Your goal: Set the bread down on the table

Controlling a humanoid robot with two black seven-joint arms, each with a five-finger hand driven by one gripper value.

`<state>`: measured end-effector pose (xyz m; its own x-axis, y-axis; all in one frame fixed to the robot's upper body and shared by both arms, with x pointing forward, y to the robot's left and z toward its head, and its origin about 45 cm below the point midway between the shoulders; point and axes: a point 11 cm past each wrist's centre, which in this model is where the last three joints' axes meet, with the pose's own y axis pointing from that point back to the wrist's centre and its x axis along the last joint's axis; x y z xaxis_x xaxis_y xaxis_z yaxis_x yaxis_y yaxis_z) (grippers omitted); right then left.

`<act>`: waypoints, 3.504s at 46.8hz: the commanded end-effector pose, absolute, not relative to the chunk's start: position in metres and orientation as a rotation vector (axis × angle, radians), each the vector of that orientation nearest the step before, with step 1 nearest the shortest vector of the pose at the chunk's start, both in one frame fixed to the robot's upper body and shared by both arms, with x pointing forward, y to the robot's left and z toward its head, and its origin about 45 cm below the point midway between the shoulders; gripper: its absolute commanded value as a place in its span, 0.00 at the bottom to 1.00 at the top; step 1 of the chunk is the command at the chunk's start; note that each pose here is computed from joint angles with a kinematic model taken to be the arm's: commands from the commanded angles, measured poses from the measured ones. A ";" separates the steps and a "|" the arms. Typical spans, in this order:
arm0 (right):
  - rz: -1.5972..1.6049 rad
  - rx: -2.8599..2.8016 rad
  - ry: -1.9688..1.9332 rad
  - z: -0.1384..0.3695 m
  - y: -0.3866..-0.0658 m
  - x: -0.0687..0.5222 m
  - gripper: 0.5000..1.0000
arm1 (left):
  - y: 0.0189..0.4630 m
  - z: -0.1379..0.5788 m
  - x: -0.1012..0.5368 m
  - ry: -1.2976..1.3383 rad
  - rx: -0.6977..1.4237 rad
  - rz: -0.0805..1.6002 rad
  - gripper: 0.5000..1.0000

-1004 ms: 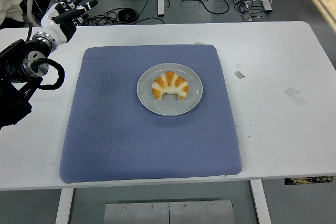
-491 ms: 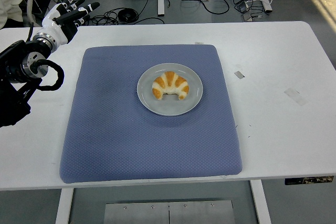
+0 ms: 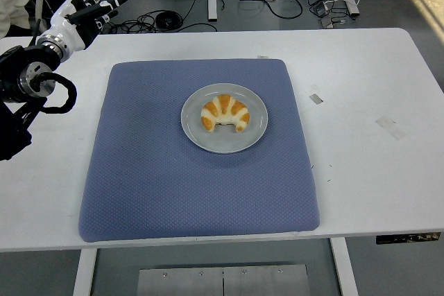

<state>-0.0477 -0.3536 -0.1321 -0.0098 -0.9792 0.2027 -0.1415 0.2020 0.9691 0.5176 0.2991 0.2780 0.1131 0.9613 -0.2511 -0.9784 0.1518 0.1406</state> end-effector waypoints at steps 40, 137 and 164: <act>-0.983 1.159 -1.398 -0.132 -0.354 -0.048 1.00 | 0.284 0.293 0.523 0.179 0.086 1.357 0.96; -0.983 1.159 -1.398 -0.132 -0.354 -0.048 1.00 | 0.096 0.269 0.471 -0.532 0.735 0.509 0.96; -0.983 1.159 -1.398 -0.132 -0.354 -0.048 1.00 | 0.103 0.253 0.467 -0.513 0.817 0.480 0.96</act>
